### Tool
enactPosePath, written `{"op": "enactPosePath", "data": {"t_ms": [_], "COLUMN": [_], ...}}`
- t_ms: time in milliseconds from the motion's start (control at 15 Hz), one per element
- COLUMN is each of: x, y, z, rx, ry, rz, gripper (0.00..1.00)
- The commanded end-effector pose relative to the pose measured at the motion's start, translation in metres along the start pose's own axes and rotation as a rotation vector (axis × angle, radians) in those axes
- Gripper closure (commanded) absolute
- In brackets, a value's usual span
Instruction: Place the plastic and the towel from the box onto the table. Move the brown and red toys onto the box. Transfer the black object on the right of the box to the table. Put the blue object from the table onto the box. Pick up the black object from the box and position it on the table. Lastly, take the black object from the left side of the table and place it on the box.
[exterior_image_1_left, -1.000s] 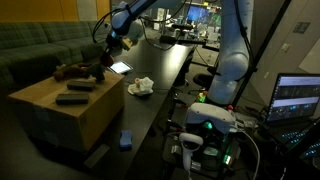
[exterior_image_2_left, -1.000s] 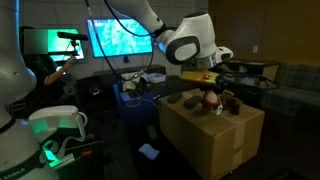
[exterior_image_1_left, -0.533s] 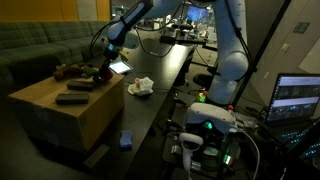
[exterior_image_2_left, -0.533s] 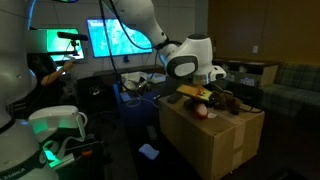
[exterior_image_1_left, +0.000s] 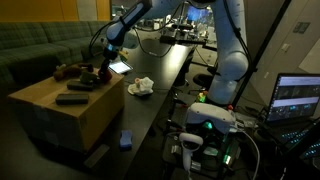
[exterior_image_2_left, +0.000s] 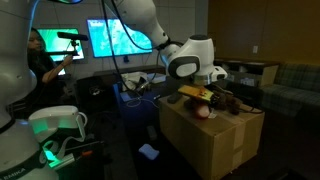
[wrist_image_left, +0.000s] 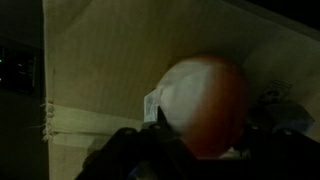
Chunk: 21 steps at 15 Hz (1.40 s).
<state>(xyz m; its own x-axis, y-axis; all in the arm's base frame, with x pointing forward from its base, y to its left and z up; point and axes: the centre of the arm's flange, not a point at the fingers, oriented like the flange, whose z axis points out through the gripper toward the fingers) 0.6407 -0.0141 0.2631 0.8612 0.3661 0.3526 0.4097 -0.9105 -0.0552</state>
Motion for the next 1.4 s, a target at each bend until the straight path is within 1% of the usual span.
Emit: {"op": "enactPosePath", "data": {"t_ms": [0, 67, 133, 267, 467, 733, 933, 1067, 1200, 1333], "x": [0.011, 0.012, 0.012, 0.007, -0.008, -0.031, -0.055, -0.079, -0.106, -0.131], "y": [0.005, 0.008, 0.012, 0.024, 0.054, 0.091, 0.116, 0.134, 0.156, 0.177], "z": [-0.018, -0.023, -0.028, -0.041, -0.066, -0.09, -0.091, -0.085, -0.081, -0.067], "rx": [-0.007, -0.016, -0.024, -0.041, -0.068, -0.06, -0.083, -0.1, -0.117, -0.147], "ry": [0.028, 0.035, 0.04, 0.052, 0.074, 0.092, 0.09, 0.07, 0.031, -0.001], "rz": [-0.02, -0.016, -0.017, -0.003, 0.041, 0.091, 0.141, 0.176, 0.2, 0.234], "gripper": [0.08, 0.02, 0.0, 0.0, 0.0, 0.0, 0.0, 0.0, 0.0, 0.0]}}
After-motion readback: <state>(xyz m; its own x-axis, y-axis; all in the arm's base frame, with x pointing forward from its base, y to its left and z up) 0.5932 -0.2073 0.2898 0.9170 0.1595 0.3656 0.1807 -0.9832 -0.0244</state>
